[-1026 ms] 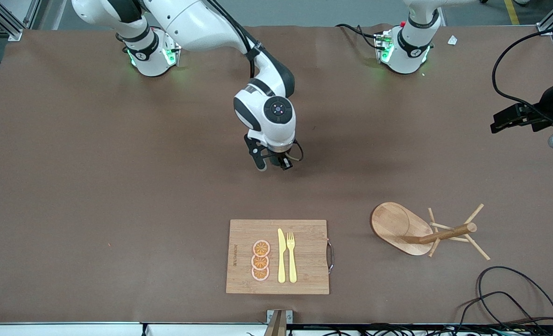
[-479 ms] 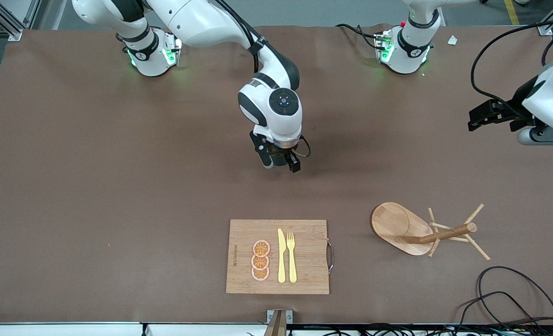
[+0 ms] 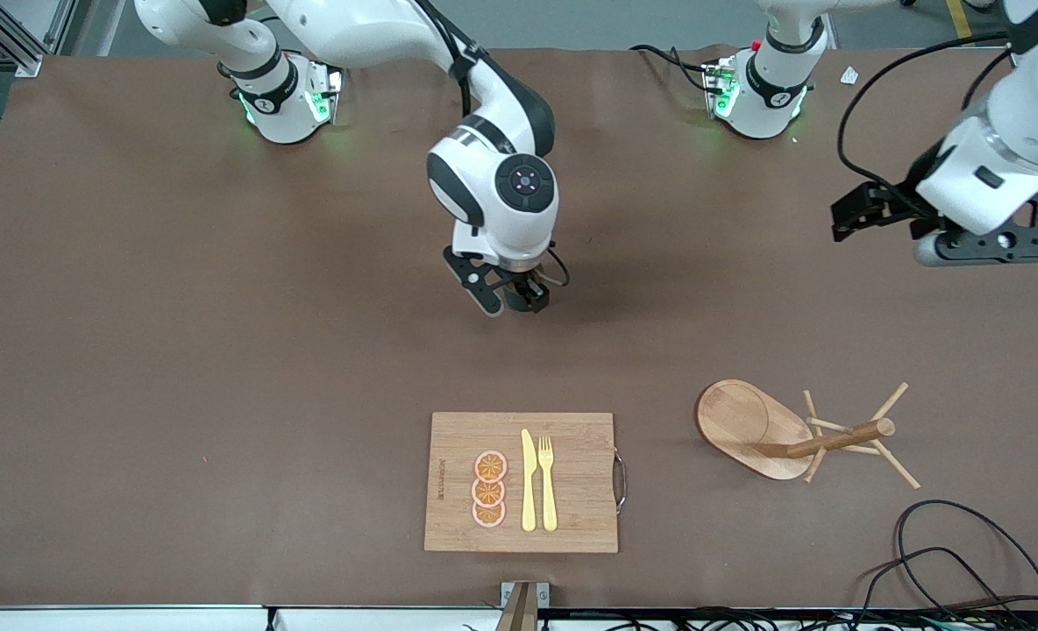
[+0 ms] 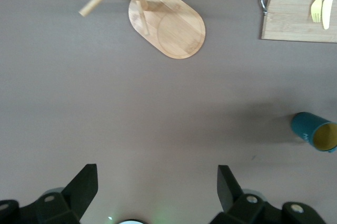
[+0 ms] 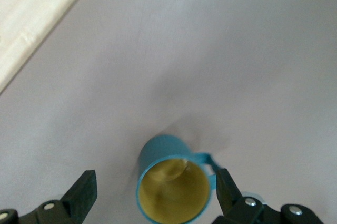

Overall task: Pass cup and hang on rack
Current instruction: 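Release the mug and withdraw the right gripper while the left gripper approaches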

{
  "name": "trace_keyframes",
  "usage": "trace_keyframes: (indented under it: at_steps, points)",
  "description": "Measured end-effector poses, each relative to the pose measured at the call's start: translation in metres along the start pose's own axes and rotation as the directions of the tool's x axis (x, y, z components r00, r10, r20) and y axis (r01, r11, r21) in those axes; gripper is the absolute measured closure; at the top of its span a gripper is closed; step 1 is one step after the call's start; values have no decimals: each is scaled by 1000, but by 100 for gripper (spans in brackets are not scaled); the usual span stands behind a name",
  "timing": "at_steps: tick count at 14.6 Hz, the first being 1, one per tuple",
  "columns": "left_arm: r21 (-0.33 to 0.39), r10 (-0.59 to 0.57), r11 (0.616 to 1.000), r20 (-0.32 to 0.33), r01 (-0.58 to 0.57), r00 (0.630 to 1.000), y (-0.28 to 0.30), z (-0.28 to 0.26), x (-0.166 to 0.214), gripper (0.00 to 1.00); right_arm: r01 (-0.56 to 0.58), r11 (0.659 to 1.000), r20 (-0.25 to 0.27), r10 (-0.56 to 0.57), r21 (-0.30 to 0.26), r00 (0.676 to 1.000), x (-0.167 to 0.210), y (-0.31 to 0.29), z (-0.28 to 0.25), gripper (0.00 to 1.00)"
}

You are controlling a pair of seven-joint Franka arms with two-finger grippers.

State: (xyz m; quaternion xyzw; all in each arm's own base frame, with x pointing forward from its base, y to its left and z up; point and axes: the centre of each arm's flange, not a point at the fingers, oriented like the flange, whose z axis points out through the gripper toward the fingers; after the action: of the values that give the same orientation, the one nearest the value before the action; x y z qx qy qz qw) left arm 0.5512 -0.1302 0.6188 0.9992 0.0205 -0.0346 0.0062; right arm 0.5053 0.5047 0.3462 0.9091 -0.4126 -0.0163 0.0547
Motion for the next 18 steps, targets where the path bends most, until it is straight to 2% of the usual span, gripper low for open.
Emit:
trace_keyframes:
  at_steps: [2, 5, 10, 14, 18]
  points:
    - [1, -35, 999, 2, 35, 999, 25, 1, -8, 0, 130, 991, 2, -130, -11, 991, 38, 13, -36, 0]
    - [5, -83, 997, 10, 83, 996, 61, 6, -19, 0, 309, 949, -33, -311, -62, 950, 82, 33, -68, 0]
    - [23, -183, 983, 25, 182, 983, 154, 31, -49, 0, 452, 890, -47, -455, -66, 889, 142, 57, -101, 0]
    - [88, -212, 973, -9, 212, 977, 217, 58, -76, 0, 582, 809, -63, -587, -85, 807, 192, 82, -115, 0]
    - [176, -181, 966, -62, 189, 982, 279, 98, -107, 0, 673, 736, -46, -676, -78, 735, 273, 124, -129, 0]
